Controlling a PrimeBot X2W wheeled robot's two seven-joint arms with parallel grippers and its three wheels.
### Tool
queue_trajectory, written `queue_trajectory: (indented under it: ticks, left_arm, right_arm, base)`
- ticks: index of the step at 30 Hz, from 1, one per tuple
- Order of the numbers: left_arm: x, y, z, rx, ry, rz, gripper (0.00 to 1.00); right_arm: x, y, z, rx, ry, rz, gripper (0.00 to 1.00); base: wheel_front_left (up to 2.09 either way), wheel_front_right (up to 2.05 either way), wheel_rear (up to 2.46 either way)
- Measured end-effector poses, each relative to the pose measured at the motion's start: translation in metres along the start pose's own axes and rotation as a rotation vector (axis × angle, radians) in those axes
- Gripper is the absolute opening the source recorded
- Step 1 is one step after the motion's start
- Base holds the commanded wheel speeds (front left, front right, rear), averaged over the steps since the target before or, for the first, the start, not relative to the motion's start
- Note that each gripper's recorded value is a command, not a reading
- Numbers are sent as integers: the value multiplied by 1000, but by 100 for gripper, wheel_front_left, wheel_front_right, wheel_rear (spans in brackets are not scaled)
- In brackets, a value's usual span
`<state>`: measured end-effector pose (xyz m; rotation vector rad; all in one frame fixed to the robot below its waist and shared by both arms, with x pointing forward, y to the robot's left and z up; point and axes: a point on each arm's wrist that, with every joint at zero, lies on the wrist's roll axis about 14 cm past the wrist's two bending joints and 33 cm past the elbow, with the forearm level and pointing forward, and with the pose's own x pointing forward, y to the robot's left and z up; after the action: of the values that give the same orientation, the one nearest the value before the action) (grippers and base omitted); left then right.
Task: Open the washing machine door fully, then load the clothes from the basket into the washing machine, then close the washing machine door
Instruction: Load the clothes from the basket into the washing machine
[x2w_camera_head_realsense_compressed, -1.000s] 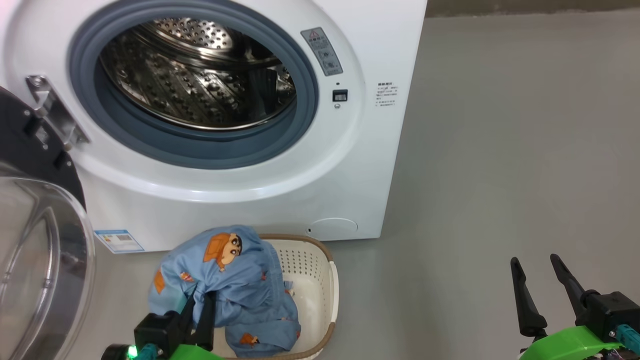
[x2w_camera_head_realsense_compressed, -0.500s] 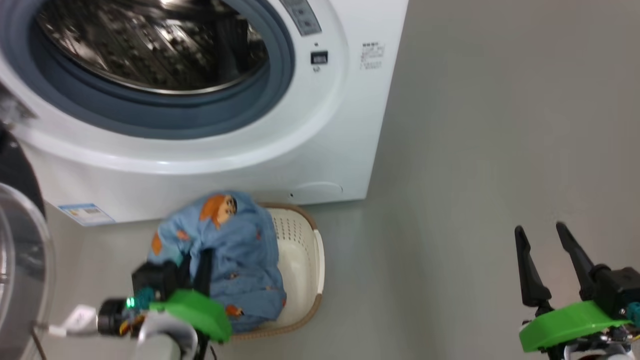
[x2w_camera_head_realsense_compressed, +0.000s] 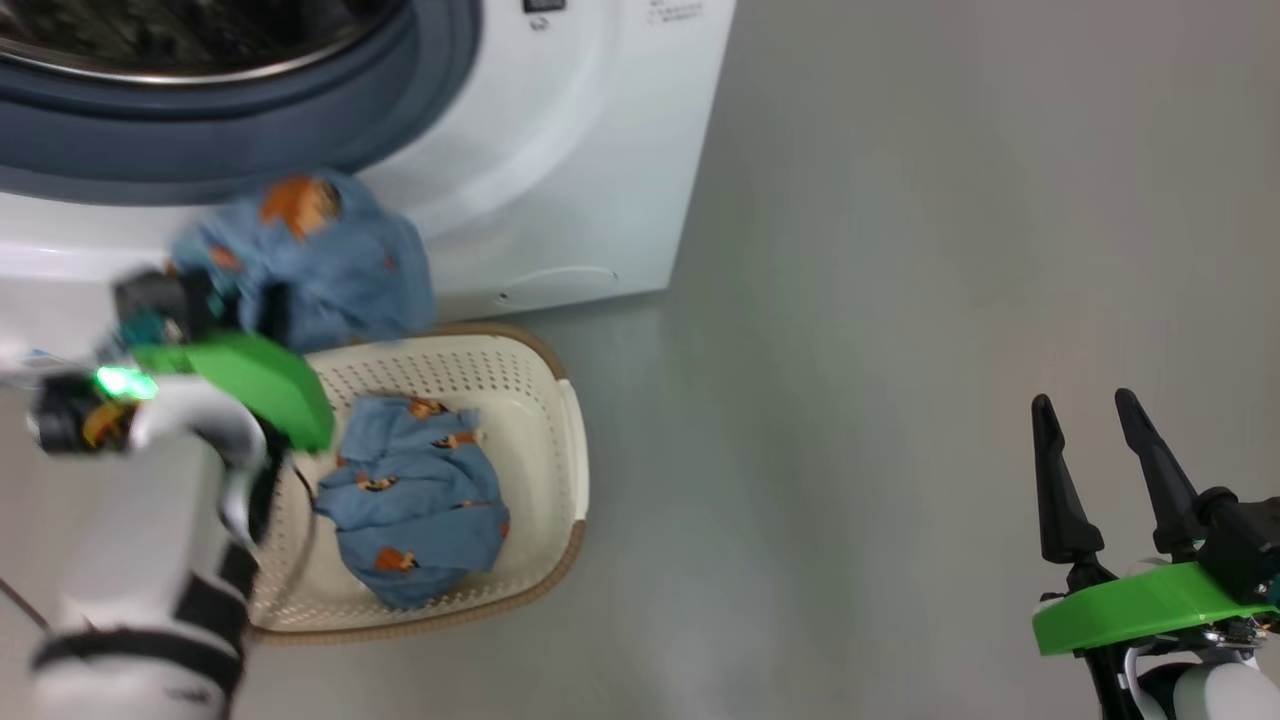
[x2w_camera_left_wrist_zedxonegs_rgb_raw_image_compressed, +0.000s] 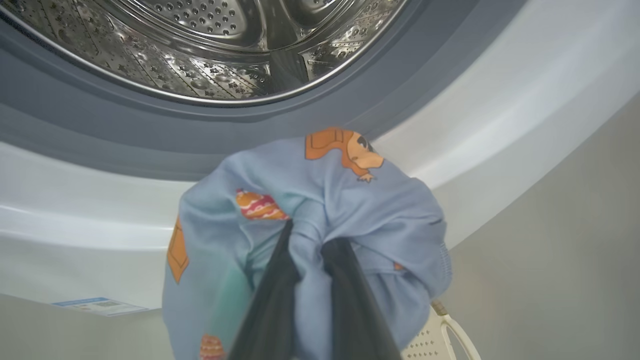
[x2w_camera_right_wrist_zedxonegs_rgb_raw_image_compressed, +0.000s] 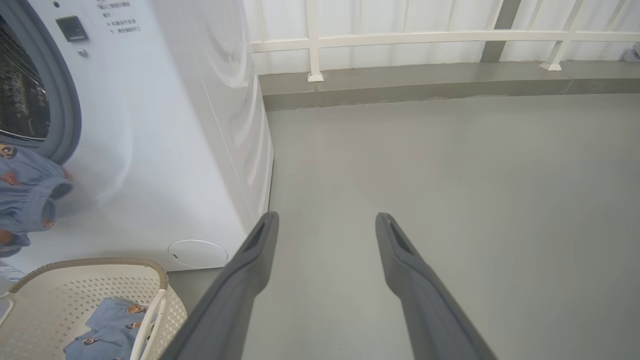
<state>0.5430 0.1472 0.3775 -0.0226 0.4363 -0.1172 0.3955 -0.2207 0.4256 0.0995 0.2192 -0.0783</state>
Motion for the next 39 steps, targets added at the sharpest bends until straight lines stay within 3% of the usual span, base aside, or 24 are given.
queue_trajectory:
  ticks: [19, 25, 30, 39]
  left_arm:
    - [119, 34, 88, 159, 19, 42, 0]
    - [153, 38, 124, 175, -70, 46, 0]
    - [175, 44, 127, 179, -132, 51, 0]
    - [194, 47, 166, 239, -389, 74, 0]
  right_arm:
    - [14, -10, -58, 76, 103, -47, 100]
    - [23, -19, -77, 99, 135, -80, 100]
    - [28, -22, -99, 105, 189, -92, 100]
    - [31, -33, -114, 116, 223, -130, 100]
  base:
    - [0, 0, 0]
    - [0, 0, 0]
    - [0, 0, 0]
    - [0, 0, 0]
